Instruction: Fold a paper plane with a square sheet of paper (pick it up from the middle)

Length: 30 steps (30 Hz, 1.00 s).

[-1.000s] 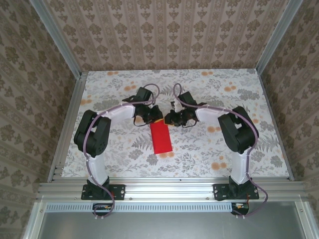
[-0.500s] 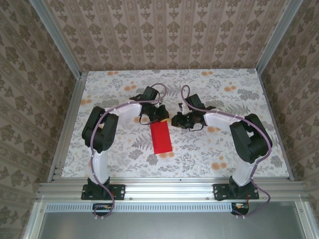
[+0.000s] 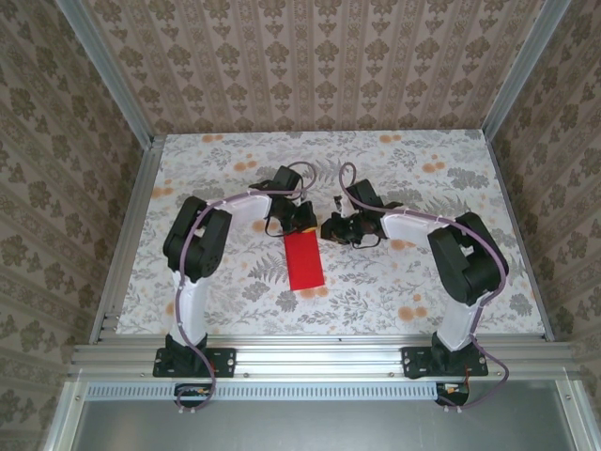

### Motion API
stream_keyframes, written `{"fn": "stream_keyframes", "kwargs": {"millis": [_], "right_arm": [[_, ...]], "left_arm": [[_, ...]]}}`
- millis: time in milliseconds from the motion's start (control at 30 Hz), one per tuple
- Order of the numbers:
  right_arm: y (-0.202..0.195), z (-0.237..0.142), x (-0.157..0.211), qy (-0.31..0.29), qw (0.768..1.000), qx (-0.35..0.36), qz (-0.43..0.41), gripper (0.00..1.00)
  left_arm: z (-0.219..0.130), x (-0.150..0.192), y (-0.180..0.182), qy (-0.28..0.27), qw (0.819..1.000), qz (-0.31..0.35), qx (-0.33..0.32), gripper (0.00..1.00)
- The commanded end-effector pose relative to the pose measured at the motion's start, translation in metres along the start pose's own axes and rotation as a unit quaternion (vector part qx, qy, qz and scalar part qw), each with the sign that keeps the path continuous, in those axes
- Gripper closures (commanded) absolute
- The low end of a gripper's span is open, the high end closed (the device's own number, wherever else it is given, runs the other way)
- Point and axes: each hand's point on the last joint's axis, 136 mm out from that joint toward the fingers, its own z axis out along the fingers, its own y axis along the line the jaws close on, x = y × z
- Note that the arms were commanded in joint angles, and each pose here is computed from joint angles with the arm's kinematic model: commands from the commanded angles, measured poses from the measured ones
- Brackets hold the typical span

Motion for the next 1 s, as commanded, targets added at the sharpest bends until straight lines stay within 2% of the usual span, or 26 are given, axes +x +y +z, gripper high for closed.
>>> {"fn": "stream_keyframes", "kwargs": {"millis": [0, 400, 967], "right_arm": [[0.011, 0.009, -0.001, 0.01, 1.0, -0.018, 0.004, 0.84], [0.012, 0.037, 0.003, 0.033, 0.999, -0.026, 0.02, 0.87], [-0.022, 0.059, 0.028, 0.073, 0.996, 0.008, 0.05, 0.87]], "left_arm": [[0.002, -0.008, 0.003, -0.005, 1.0, 0.006, -0.007, 0.93], [0.012, 0.003, 0.021, 0.007, 1.0, -0.004, -0.023, 0.94], [0.021, 0.016, 0.046, 0.019, 0.999, -0.011, -0.046, 0.94]]}}
